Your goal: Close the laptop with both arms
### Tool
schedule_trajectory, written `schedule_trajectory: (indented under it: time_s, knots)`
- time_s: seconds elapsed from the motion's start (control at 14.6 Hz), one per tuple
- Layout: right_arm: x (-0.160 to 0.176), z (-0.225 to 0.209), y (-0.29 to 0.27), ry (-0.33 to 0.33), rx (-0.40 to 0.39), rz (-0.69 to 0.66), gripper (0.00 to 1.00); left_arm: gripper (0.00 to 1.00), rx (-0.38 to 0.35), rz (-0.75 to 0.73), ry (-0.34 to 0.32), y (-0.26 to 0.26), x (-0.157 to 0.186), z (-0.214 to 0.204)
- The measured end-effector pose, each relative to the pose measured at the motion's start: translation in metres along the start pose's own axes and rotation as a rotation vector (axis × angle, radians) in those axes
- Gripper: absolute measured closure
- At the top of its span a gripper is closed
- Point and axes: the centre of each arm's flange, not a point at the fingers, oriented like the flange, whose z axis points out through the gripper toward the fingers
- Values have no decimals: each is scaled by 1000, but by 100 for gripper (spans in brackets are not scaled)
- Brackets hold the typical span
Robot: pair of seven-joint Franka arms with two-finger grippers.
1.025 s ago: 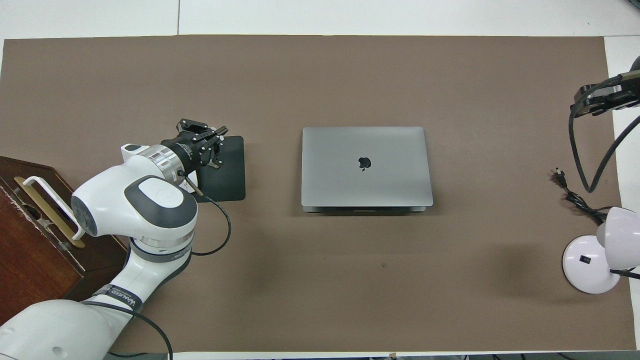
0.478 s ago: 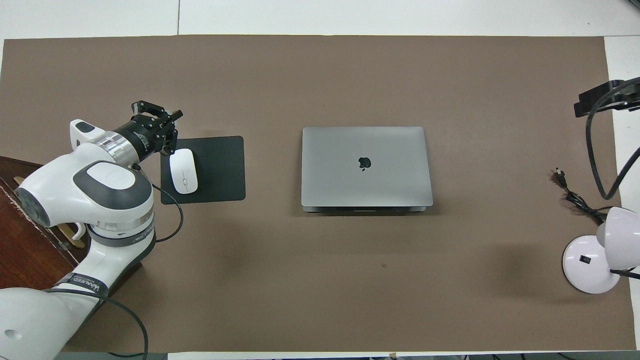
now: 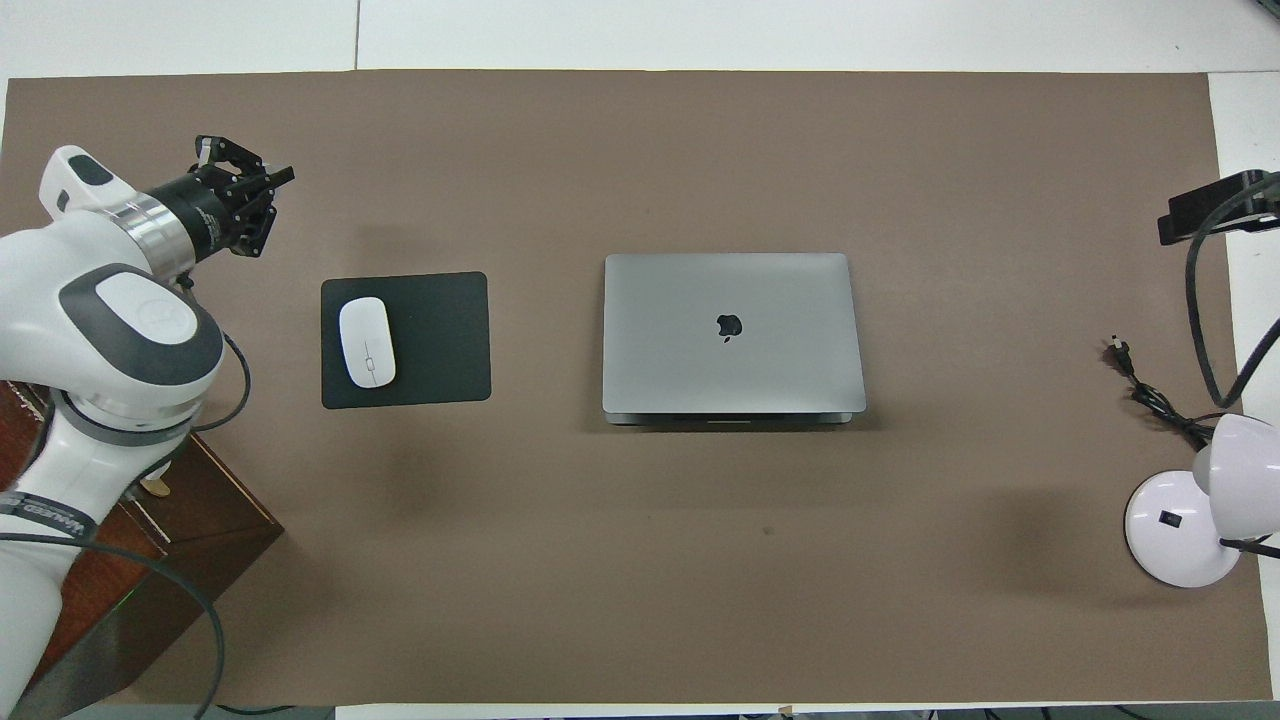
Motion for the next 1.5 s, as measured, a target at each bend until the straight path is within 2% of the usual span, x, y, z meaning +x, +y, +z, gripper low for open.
schedule_trajectory:
  time_s: [0.14, 0.34, 0.62, 0.89, 1.16, 1.3, 1.5]
  knots:
    - [-5, 13, -1, -8, 0, 0, 0, 99, 65, 163, 16, 20, 20, -11]
    - [-14, 21, 4, -24, 0, 11, 0, 99, 172, 414, 86, 35, 27, -13]
    - [-20, 27, 11, -26, -2, 24, 0, 99, 312, 609, 92, 51, 25, -11]
    - [-21, 27, 15, -25, -2, 30, 0, 99, 480, 722, 21, 72, 21, -28]
    - [-22, 26, 15, -23, -3, 30, 0, 99, 579, 751, -65, 75, 3, -43]
    - [-24, 23, 15, -18, -3, 31, 0, 99, 646, 788, -128, 73, -12, -61]
    - [-25, 19, 15, -13, -4, 31, 0, 99, 743, 850, -225, 69, -22, -112]
